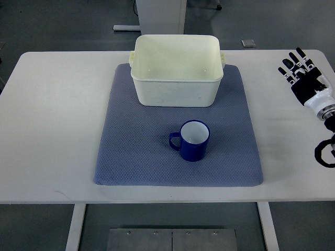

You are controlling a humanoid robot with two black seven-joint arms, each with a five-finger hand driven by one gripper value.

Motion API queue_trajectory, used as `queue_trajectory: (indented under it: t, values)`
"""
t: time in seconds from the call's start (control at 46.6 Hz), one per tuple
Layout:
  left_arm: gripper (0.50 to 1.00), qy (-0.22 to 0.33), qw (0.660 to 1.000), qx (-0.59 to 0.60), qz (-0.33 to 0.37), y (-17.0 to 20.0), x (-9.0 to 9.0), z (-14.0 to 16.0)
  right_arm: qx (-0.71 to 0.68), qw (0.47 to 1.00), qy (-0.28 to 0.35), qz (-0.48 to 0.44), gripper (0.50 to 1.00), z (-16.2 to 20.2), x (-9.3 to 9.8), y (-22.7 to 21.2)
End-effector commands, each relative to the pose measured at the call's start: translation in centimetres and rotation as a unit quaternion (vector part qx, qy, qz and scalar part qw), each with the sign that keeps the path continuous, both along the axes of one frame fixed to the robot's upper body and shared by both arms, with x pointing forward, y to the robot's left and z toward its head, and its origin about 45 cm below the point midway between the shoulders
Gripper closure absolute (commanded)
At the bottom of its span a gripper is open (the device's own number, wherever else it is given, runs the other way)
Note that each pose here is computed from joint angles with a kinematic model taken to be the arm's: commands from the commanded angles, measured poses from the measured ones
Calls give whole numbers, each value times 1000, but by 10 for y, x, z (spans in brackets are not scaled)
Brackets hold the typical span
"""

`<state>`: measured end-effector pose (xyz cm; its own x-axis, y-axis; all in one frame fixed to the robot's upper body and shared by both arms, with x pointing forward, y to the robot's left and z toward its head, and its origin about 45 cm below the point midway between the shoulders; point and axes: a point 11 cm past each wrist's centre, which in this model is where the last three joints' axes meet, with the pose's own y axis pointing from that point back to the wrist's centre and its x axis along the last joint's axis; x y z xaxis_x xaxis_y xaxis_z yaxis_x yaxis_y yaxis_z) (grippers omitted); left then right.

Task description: Place cup in box with right hand

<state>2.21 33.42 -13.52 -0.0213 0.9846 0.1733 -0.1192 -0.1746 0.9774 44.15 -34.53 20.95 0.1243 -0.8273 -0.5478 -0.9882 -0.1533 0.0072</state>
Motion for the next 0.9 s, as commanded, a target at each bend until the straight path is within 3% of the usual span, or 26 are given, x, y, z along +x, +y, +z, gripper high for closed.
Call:
queue_trajectory:
  t: [0.0,0.387,0.644,0.881]
  values:
    - [500,2,1000,1,0,0,-1,0,0,1000,1,0,500,-1,0,0]
    - [500,-1,1000,-5,-1,-1,1,0,-1,1000,1,-1,500,-1,-1,-1]
    - [500,13,1000,-6,2,-1,-16,-1,0,1000,0,0,500,-1,-1,0]
    - [500,13,1000,-6,2,-1,-16,-1,4,1000,3,3,500,-3,-1,4]
